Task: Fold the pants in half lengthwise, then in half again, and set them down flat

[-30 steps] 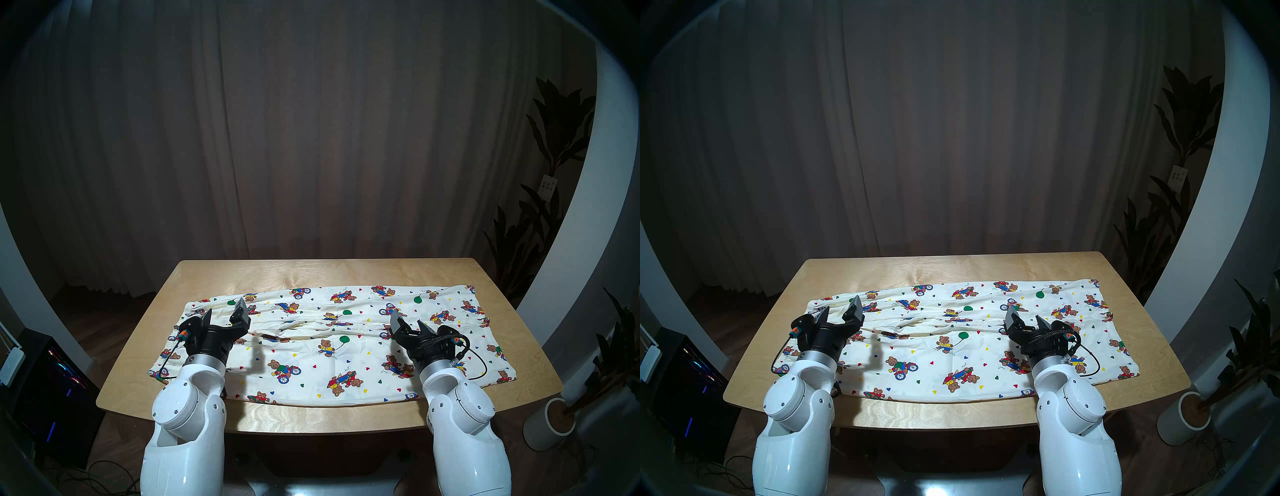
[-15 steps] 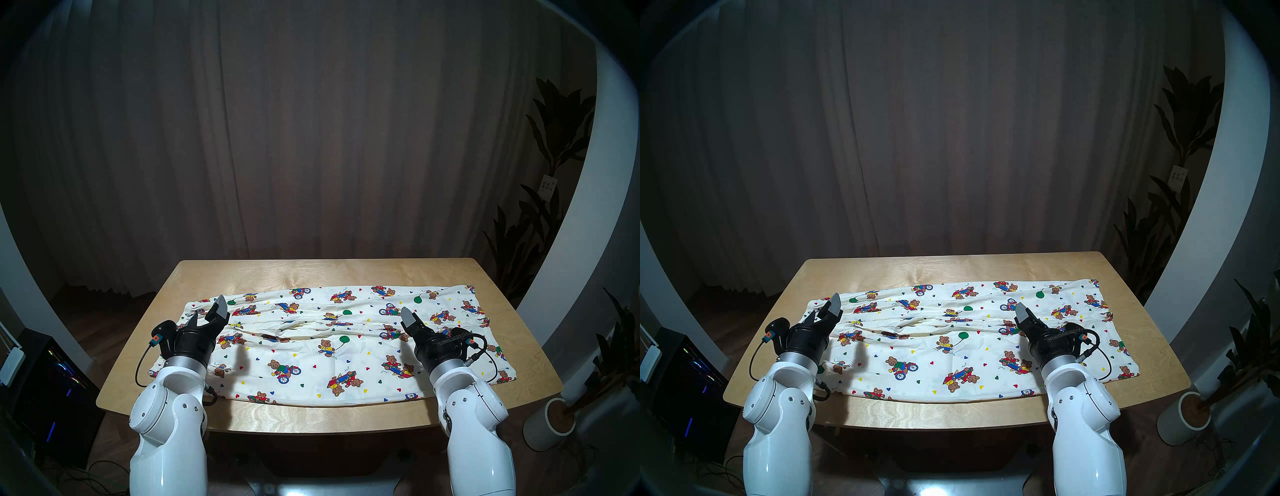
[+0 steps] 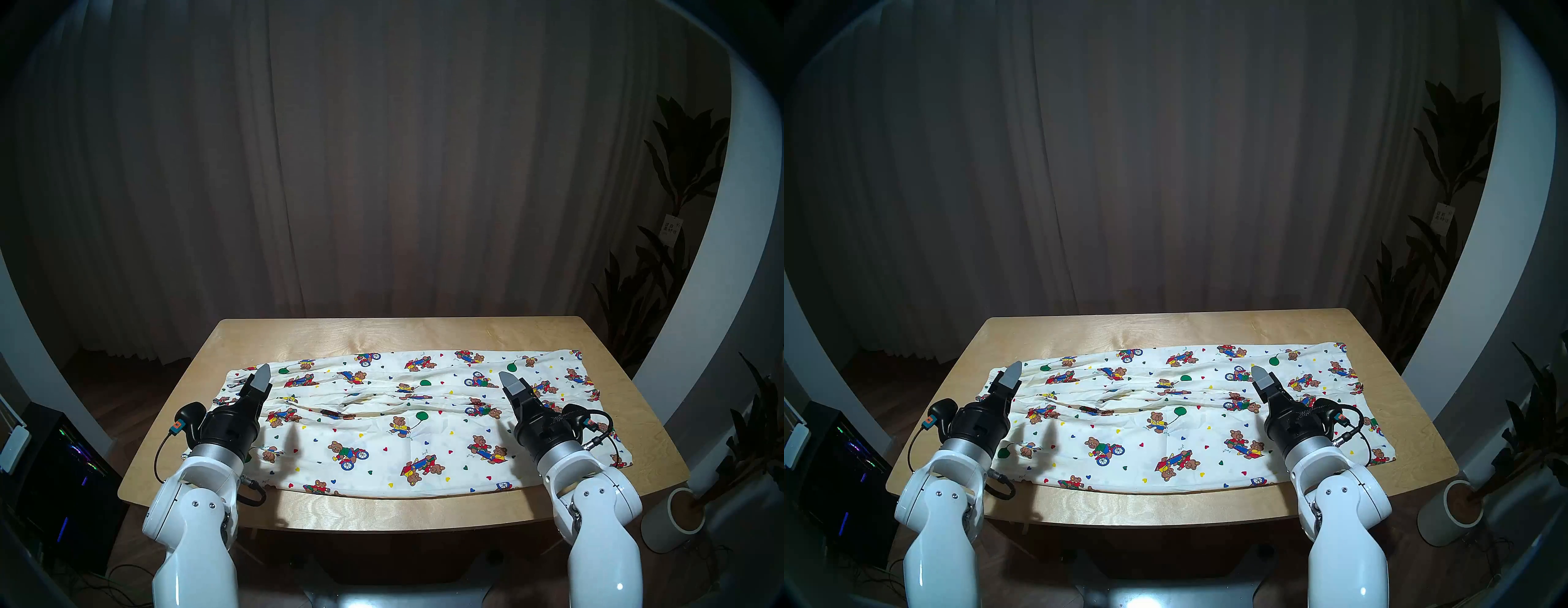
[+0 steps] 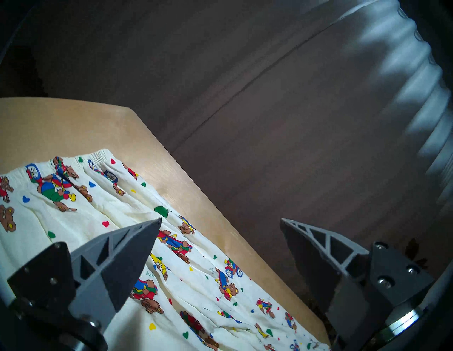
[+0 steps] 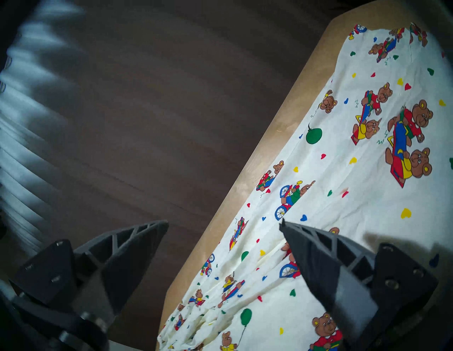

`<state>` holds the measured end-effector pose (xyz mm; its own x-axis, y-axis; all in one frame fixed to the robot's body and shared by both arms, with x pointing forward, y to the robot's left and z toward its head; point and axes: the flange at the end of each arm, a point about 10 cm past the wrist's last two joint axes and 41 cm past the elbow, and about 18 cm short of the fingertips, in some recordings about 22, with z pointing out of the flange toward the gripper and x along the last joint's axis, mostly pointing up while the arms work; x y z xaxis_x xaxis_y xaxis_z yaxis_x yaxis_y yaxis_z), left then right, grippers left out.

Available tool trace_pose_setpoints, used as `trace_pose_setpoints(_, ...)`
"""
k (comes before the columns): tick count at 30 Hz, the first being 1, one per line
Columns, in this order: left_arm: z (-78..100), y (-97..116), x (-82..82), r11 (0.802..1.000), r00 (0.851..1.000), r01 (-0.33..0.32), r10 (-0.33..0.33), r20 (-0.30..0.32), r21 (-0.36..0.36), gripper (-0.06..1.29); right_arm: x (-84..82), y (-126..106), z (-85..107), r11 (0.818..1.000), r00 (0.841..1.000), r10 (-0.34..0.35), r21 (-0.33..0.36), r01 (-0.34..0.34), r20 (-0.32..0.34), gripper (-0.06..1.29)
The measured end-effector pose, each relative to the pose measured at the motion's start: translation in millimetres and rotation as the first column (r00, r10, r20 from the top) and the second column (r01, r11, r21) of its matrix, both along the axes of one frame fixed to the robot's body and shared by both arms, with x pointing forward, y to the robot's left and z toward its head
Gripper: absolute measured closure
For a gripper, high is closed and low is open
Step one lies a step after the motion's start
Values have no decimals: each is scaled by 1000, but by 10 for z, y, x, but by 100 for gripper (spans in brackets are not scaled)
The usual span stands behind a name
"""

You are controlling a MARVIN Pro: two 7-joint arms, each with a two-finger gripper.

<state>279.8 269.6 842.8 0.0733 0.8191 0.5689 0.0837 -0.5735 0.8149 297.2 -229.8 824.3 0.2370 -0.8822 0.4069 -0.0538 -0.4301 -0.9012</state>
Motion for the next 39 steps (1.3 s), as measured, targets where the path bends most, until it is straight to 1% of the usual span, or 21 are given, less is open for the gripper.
trace_pose_setpoints(1, 2, 5, -11, 1000, 1000, 4, -4, -1, -15, 1, -9, -3, 16, 1000, 1000, 1, 9, -1, -3, 0)
trace_pose_setpoints(2, 7, 17, -35, 999, 1000, 14, -14, -3, -46, 1, -26, -14, 49, 1000, 1000, 2, 24, -2, -11, 0)
trace_pose_setpoints(4, 14, 29, -61, 996, 1000, 26, -26, -5, -80, 1, -43, -28, 85, 1000, 1000, 1, 31, 0, -19, 0)
trace_pose_setpoints(5, 20, 46, -88, 993, 999, 39, -39, -6, -114, 1, -60, -47, 120, 1000, 1000, -2, 31, 3, -30, 0)
trace_pose_setpoints(8, 32, 74, -133, 984, 998, 61, -63, -9, -169, 1, -86, -83, 170, 1000, 998, -12, 24, 13, -54, 0)
trace_pose_setpoints(9, 31, 93, -159, 977, 997, 73, -78, -15, -200, 1, -99, -100, 197, 1000, 998, -18, 15, 19, -67, 0)
trace_pose_setpoints(11, 21, 109, -183, 969, 995, 84, -92, -27, -231, 1, -108, -107, 225, 1000, 997, -21, -5, 20, -76, 0)
trace_pose_setpoints(13, 10, 125, -199, 964, 994, 92, -105, -40, -248, 1, -110, -103, 247, 999, 997, -18, -48, 14, -81, 0)
trace_pose_setpoints(15, -2, 146, -215, 960, 991, 102, -122, -60, -259, 1, -109, -102, 271, 993, 996, -18, -118, 7, -87, 0)
trace_pose_setpoints(16, -11, 160, -223, 959, 988, 108, -132, -76, -264, 1, -108, -106, 281, 986, 996, -20, -167, 5, -90, 0)
trace_pose_setpoints(18, -20, 181, -233, 956, 985, 114, -145, -97, -270, 1, -107, -109, 294, 973, 996, -25, -232, 3, -91, 0)
trace_pose_setpoints(21, -26, 207, -243, 952, 979, 123, -163, -123, -282, 1, -107, -103, 305, 954, 996, -28, -300, 1, -85, 0)
trace_pose_setpoints(22, -26, 221, -247, 947, 976, 127, -172, -134, -294, 1, -109, -100, 307, 950, 996, -27, -312, -1, -84, 0)
trace_pose_setpoints(24, -16, 244, -251, 939, 975, 131, -180, -131, -317, 0, -111, -106, 309, 951, 996, -29, -310, 0, -88, 0)
trace_pose_setpoints(25, -15, 252, -252, 937, 975, 130, -179, -129, -324, 0, -113, -111, 308, 952, 995, -31, -305, 1, -91, 0)
trace_pose_setpoints(27, -21, 268, -255, 929, 977, 125, -177, -123, -348, 0, -125, -124, 293, 963, 993, -40, -269, 9, -109, 0)
trace_pose_setpoints(29, -34, 277, -258, 922, 977, 120, -175, -120, -367, 0, -134, -114, 280, 976, 992, -39, -219, 11, -123, 0)
trace_pose_setpoints(32, -65, 289, -264, 912, 978, 112, -171, -120, -394, 0, -160, -86, 258, 993, 989, -29, -115, 12, -143, 0)
trace_pose_setpoints(33, -73, 291, -265, 911, 978, 110, -171, -121, -398, 0, -167, -83, 252, 996, 989, -27, -93, 13, -146, 0)
trace_pose_setpoints(36, -113, 294, -268, 902, 978, 101, -168, -127, -419, 0, -200, -77, 228, 1000, 987, -19, 2, 20, -157, 0)
trace_pose_setpoints(39, -160, 290, -271, 892, 977, 93, -167, -133, -442, -1, -233, -91, 221, 994, 987, -14, 101, 31, -161, 0)
